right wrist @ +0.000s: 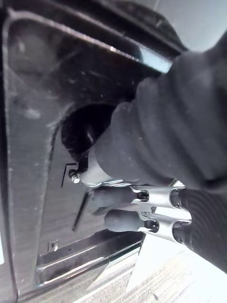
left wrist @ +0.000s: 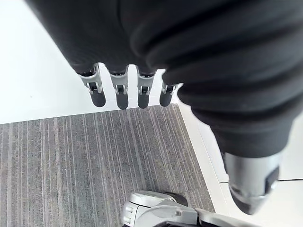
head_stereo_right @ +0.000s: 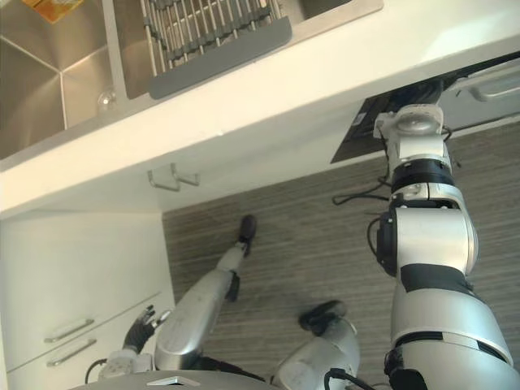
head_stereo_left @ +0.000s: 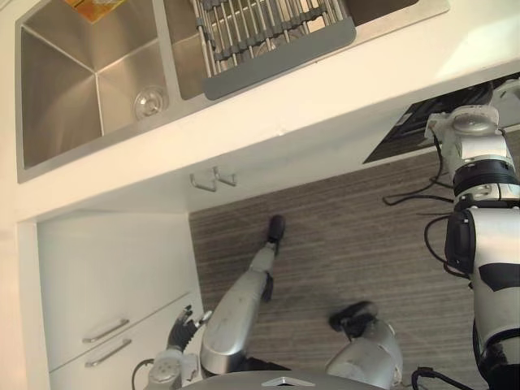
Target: Walk over to the sink, pick up the cup, carry it to the dishwasher, place the cup inside the dishwasher, then close the dishwasher door
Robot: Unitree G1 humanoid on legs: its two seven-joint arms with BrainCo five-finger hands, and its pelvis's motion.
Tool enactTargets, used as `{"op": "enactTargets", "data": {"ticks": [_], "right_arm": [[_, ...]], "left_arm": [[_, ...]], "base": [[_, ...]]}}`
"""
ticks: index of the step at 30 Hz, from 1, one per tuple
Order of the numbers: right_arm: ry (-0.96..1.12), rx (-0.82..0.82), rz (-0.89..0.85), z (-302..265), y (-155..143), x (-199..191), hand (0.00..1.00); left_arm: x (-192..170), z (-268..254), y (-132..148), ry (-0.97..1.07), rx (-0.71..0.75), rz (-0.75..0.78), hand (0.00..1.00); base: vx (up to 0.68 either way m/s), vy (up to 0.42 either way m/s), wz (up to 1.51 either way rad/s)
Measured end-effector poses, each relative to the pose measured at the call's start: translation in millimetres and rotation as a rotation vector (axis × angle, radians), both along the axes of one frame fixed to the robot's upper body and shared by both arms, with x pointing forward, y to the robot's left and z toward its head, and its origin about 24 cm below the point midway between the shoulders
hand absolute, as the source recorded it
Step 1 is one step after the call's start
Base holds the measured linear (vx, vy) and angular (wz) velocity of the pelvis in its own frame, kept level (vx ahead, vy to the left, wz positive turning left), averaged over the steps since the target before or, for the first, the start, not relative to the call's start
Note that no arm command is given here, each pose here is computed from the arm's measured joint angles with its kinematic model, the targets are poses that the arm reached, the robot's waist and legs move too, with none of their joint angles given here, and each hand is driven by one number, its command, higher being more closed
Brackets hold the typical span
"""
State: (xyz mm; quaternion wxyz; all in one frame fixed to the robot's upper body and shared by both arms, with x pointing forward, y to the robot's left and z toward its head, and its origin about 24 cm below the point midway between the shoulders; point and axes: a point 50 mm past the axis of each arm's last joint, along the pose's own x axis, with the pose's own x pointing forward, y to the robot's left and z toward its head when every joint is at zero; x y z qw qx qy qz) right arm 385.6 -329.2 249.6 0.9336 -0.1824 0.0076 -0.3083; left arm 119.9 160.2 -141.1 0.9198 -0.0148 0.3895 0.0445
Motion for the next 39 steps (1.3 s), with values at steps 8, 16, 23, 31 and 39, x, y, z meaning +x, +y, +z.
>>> {"op": "enactTargets", "data": {"ticks": [8, 16, 23, 31, 39], "right_arm": [[-0.079, 0.124, 0.256, -121.2, 51.1, -31.0, 0.0], [0.395, 0.655, 0.023, -340.4, 80.5, -168.3, 0.0], [0.582, 0.883, -0.047, -394.2, 114.1, -247.8, 0.0], [0.554, 0.862, 0.023, -395.9, 117.4, -265.3, 0.0], [0.494, 0.982, 0.01, -401.1, 127.4, -296.8, 0.0]], "left_arm": [[2.2, 6.7, 29.2, -0.057, -0.002, 0.16, 0.0], [-7.6, 6.6, 56.3, -0.058, 0.048, 0.265, 0.0], [-20.3, 1.1, 71.3, 0.019, 0.12, 0.257, 0.0], [-38.0, -10.0, 75.0, 0.196, 0.153, 0.224, 0.0], [-42.3, -14.0, 70.0, 0.223, 0.095, 0.348, 0.0]], "base": [[0.05, -0.102, -0.23], [-0.01, -0.067, -0.25], [0.01, -0.019, 0.05], [0.1, 0.004, 0.56], [0.09, -0.077, 0.53]]}}
